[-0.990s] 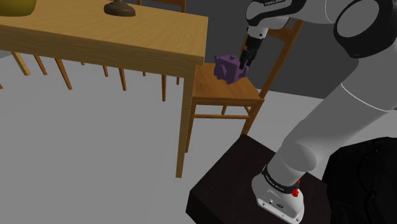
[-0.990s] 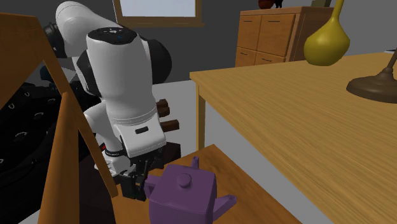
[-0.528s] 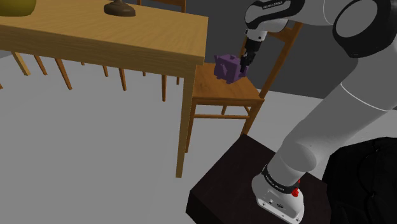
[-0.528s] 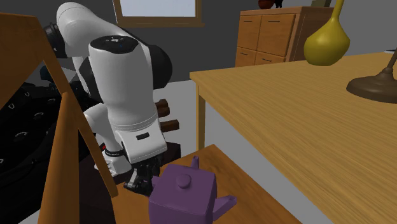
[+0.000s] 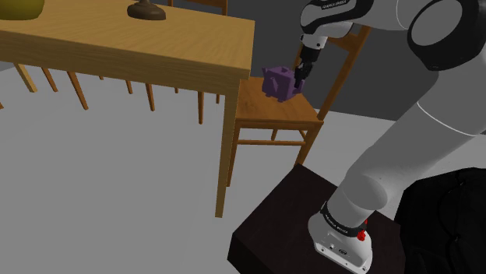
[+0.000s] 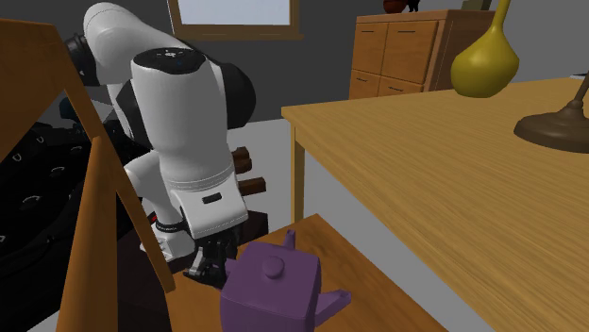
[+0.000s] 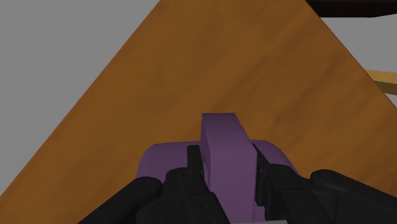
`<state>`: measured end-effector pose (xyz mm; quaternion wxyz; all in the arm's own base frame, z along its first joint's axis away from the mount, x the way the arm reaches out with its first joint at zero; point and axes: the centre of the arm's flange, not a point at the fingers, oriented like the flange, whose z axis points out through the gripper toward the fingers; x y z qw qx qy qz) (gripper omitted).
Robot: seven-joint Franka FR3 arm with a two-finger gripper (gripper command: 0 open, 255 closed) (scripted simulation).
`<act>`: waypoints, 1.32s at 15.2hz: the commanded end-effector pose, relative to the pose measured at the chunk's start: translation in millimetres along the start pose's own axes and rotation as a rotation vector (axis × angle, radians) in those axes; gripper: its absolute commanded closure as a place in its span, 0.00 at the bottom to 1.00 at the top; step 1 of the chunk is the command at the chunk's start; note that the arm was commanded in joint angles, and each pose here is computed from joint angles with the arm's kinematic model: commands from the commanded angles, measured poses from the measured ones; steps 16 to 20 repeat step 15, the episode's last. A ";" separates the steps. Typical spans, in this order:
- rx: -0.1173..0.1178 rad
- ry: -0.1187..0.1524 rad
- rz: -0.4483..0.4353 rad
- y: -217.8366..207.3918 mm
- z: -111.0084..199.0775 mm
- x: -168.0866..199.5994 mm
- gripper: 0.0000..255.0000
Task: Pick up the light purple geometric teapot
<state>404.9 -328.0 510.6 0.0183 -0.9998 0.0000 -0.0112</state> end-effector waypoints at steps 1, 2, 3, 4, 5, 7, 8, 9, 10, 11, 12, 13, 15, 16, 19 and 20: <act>0.000 0.002 0.000 -1.0 -9.7 -0.1 1.00; 0.000 0.002 0.000 -1.2 -15.0 0.0 1.00; 0.000 0.002 0.000 -1.4 -20.2 0.1 1.00; 0.000 0.002 0.000 -1.6 -25.5 0.2 1.00; 0.000 0.002 0.000 -1.8 -30.8 0.3 1.00; 0.000 0.002 0.000 -2.2 -41.3 0.6 1.00; 0.000 0.002 0.000 -2.3 -46.6 0.7 1.00; 0.000 0.002 0.000 -2.5 -51.9 0.8 1.00; 0.000 0.002 0.000 -2.7 -57.2 0.9 1.00; 0.000 0.002 0.000 -2.9 -62.4 1.0 1.00; 0.000 0.002 0.000 -3.1 -67.7 1.2 1.00; 0.000 0.002 0.000 -3.3 -73.0 1.3 1.00; 0.000 0.002 0.000 -3.4 -73.8 1.3 1.00; 0.000 0.002 0.000 -3.4 -73.8 1.3 1.00; 0.000 0.002 0.000 -3.4 -73.8 1.3 1.00; 0.000 0.002 0.000 -3.4 -73.8 1.3 1.00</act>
